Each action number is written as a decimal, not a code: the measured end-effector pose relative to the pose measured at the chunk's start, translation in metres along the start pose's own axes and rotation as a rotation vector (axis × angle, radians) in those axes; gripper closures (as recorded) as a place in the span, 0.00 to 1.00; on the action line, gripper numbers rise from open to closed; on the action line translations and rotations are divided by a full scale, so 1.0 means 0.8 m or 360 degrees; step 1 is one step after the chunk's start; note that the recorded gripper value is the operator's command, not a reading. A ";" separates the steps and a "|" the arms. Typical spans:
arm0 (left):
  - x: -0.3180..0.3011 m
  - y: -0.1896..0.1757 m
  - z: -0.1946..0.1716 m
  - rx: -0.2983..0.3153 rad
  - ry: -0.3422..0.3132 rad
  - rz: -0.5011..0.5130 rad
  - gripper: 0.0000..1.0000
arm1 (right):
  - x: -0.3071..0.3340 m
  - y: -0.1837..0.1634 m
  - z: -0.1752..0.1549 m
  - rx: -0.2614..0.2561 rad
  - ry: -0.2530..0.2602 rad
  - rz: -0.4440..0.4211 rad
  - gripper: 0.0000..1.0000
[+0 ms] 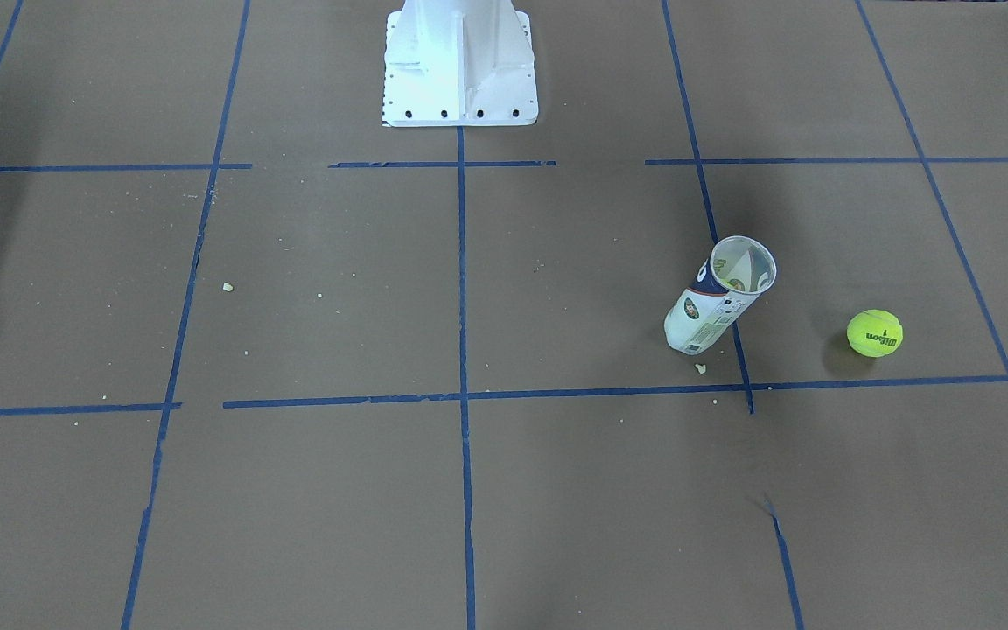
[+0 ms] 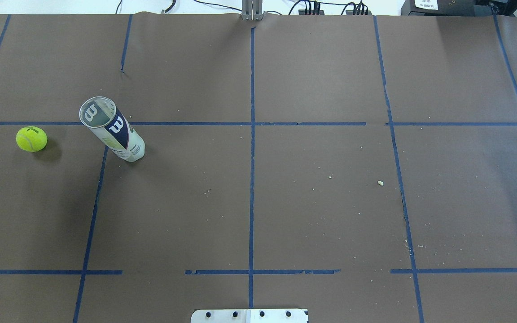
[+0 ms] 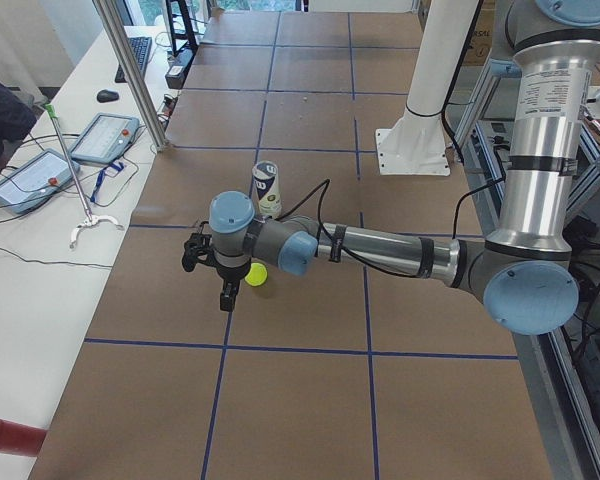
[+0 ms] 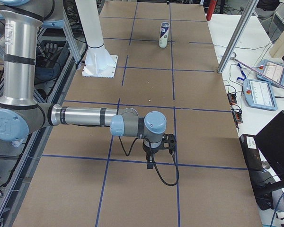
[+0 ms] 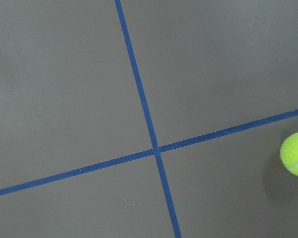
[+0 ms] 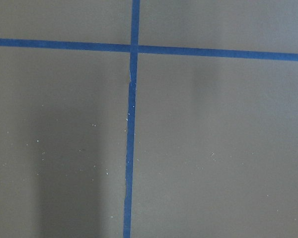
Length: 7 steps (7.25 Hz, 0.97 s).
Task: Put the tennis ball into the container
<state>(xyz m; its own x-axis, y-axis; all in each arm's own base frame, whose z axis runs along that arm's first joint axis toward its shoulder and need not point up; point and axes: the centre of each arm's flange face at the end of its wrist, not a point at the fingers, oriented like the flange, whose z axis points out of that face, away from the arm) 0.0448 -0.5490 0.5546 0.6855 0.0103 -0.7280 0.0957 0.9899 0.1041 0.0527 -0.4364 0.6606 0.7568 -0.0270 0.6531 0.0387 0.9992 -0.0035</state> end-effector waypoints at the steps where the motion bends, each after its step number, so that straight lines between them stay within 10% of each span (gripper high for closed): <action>1: 0.053 -0.013 0.028 -0.0054 0.0023 -0.0085 0.00 | 0.000 0.000 0.000 0.0000 0.0000 0.0000 0.00; 7: 0.134 -0.013 0.160 -0.0215 -0.0060 -0.0020 0.00 | 0.000 0.000 0.000 0.0000 0.0000 0.0000 0.00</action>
<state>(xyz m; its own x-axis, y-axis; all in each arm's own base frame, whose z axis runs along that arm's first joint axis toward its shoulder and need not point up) 0.2099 -0.5761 0.5619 0.7119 -0.0053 -0.7023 0.0083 1.0000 0.0008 0.0527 -0.4365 0.6606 0.7568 -0.0270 0.6531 0.0387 0.9992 -0.0035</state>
